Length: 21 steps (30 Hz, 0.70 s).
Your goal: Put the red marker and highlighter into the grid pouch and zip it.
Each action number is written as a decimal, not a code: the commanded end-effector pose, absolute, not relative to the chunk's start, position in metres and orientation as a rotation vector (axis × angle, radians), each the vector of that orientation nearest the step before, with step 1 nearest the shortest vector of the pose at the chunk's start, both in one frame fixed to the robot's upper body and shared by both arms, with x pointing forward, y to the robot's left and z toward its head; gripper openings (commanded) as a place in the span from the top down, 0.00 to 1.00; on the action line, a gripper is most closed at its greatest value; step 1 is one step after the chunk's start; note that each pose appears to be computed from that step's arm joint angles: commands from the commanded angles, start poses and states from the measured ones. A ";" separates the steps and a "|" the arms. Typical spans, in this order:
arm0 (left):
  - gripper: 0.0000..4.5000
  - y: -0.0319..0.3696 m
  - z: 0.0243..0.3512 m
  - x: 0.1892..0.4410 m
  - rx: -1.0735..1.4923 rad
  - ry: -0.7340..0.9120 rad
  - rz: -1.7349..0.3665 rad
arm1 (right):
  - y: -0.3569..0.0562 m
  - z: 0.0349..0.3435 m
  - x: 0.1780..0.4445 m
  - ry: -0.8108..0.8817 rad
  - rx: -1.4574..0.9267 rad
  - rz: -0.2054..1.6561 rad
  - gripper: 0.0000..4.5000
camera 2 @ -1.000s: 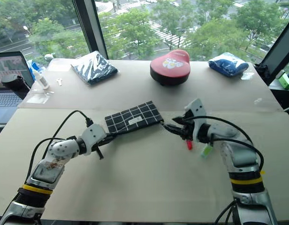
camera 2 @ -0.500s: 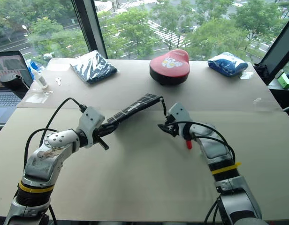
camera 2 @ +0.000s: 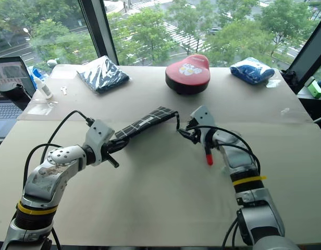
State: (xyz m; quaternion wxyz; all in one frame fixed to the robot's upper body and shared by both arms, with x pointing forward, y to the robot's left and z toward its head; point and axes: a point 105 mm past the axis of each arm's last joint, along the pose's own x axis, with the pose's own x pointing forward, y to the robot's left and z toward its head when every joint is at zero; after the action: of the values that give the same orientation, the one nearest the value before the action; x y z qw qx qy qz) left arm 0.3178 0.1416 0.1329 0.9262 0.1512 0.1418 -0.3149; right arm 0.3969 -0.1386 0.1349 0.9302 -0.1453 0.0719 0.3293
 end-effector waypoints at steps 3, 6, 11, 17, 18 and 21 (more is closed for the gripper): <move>1.00 0.133 0.147 0.316 0.300 0.237 -0.669 | -0.126 0.147 0.398 0.104 -0.262 0.699 0.36; 1.00 0.133 0.148 0.315 0.297 0.237 -0.669 | -0.118 0.143 0.400 0.110 -0.245 0.704 0.36; 1.00 0.133 0.149 0.313 0.297 0.235 -0.673 | -0.108 0.140 0.407 0.110 -0.219 0.701 0.36; 1.00 0.132 0.151 0.309 0.294 0.235 -0.681 | -0.110 0.143 0.414 0.103 -0.215 0.680 0.36; 1.00 0.131 0.151 0.308 0.293 0.233 -0.685 | -0.110 0.143 0.414 0.102 -0.216 0.683 0.36; 1.00 0.130 0.151 0.308 0.290 0.232 -0.689 | -0.107 0.142 0.414 0.099 -0.222 0.690 0.36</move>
State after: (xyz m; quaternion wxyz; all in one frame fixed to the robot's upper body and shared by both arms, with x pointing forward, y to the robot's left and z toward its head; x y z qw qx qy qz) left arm 0.3110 0.1338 0.1383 0.9237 0.1349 0.1394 -0.3304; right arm 0.4105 -0.1129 0.1204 0.9340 -0.0986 0.0883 0.3318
